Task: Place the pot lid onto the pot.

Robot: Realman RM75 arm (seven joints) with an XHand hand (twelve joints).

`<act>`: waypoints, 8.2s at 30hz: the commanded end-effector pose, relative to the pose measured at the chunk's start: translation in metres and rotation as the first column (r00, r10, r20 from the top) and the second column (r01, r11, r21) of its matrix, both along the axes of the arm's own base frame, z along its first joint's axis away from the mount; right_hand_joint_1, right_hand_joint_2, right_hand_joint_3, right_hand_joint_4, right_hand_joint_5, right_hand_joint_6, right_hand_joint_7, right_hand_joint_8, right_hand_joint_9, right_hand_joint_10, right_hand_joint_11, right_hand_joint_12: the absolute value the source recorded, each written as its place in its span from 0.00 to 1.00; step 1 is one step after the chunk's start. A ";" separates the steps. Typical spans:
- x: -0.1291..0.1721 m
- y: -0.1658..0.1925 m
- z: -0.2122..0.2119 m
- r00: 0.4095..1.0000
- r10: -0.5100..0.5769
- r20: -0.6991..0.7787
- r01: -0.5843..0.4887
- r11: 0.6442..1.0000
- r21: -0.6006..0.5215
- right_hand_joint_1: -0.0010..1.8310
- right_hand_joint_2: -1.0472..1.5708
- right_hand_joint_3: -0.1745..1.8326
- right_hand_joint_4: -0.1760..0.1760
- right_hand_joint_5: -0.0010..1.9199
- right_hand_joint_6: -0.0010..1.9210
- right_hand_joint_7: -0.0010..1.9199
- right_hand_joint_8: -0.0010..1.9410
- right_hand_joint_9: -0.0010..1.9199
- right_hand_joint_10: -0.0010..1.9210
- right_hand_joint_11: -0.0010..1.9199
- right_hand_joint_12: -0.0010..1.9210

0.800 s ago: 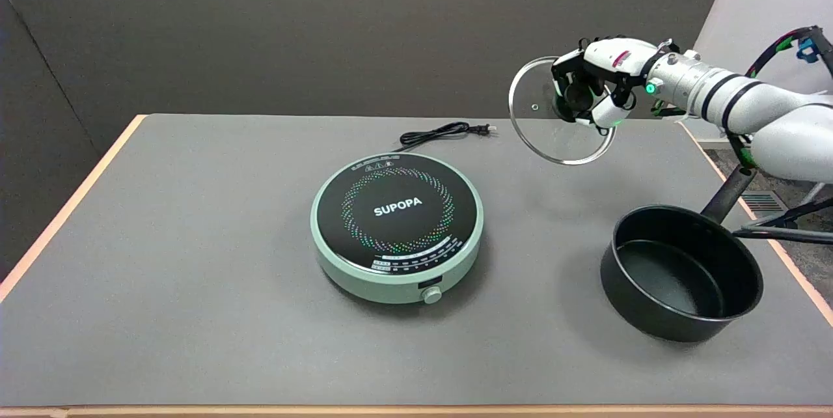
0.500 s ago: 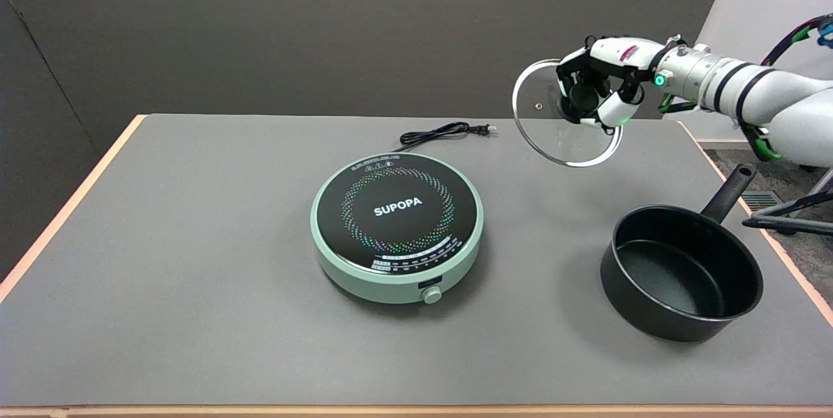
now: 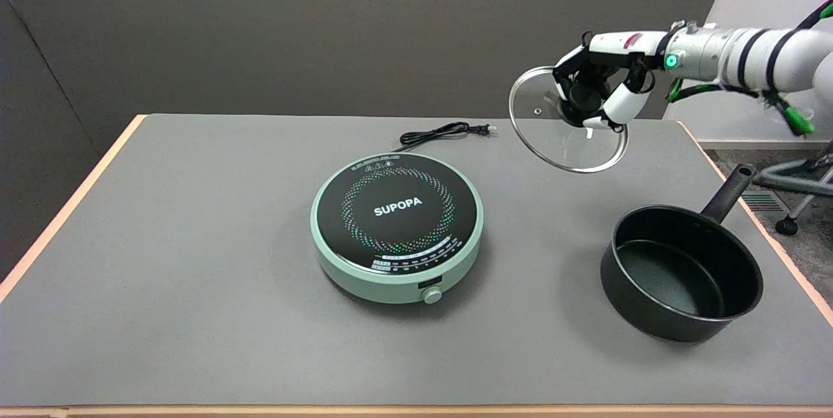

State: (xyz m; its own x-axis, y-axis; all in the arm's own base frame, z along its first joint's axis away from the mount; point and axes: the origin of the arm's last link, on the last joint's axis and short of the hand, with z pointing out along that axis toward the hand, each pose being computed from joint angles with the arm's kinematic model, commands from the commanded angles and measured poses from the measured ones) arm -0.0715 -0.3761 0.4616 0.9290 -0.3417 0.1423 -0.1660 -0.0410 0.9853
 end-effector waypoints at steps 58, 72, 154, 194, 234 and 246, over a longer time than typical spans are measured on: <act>-0.028 0.163 0.061 0.944 -0.331 0.004 0.321 0.913 -0.250 0.72 0.74 0.48 1.00 0.21 0.91 0.38 0.86 0.34 1.00 0.20 0.89; -0.030 0.165 0.058 0.937 -0.346 0.049 0.347 0.903 -0.253 0.72 0.76 0.46 1.00 0.20 0.92 0.36 0.87 0.31 1.00 0.16 0.91; 0.003 0.151 0.049 0.924 -0.382 -0.021 0.369 0.904 -0.214 0.69 0.82 0.37 0.84 0.17 0.86 0.30 0.92 0.17 1.00 0.00 0.89; 0.035 0.143 0.033 0.967 -0.242 0.082 0.252 0.958 -0.138 0.70 0.81 0.38 0.91 0.17 0.87 0.31 0.91 0.20 1.00 0.00 0.91; 0.022 0.143 0.035 0.964 -0.243 0.108 0.258 0.955 -0.148 0.70 0.79 0.41 1.00 0.19 0.90 0.33 0.89 0.23 1.00 0.04 0.92; 0.014 0.126 0.022 0.959 -0.267 0.095 0.276 0.956 -0.101 0.71 0.78 0.42 1.00 0.19 0.90 0.34 0.88 0.24 1.00 0.06 0.92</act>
